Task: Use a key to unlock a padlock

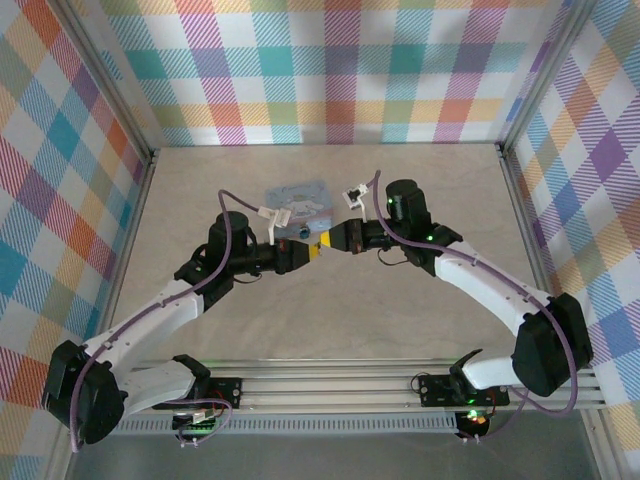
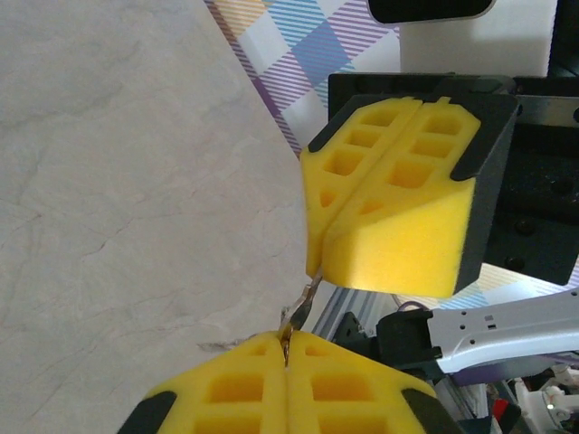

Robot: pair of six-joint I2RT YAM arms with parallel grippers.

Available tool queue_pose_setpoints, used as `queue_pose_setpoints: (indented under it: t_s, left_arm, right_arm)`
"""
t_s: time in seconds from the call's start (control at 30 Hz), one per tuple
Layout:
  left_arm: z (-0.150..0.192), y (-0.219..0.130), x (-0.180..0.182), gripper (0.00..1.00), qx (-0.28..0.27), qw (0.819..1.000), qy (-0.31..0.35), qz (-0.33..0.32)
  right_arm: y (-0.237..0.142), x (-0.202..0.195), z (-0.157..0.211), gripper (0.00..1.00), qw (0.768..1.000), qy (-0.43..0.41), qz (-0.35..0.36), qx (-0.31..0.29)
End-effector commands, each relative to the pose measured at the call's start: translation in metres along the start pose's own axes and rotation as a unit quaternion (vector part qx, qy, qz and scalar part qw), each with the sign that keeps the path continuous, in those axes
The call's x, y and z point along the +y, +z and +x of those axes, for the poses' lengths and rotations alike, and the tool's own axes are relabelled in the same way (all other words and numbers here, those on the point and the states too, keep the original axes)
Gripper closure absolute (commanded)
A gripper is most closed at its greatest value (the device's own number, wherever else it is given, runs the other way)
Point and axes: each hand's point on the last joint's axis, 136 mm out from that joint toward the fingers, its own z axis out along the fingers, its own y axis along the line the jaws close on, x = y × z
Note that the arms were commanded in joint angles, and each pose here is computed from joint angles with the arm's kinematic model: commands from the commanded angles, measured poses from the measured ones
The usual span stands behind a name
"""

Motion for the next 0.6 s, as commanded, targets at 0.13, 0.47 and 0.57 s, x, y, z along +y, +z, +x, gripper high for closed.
queue_pose_setpoints:
  t_s: [0.13,0.47,0.57]
  left_arm:
    - [-0.020,-0.004,-0.016,0.70,-0.028,0.999,0.004,0.039]
    - [-0.034,-0.017,-0.012,0.58,-0.083,0.993,-0.024,0.080]
    - [-0.032,-0.018,-0.014,0.59,-0.080,0.993,-0.023,0.087]
  right_arm:
    - [-0.008,0.024,-0.008,1.00,0.999,-0.042,-0.015,-0.009]
    - [-0.012,0.024,-0.010,1.00,0.999,-0.032,-0.022,-0.016]
    - [-0.013,0.024,-0.012,1.00,0.999,-0.029,-0.026,-0.022]
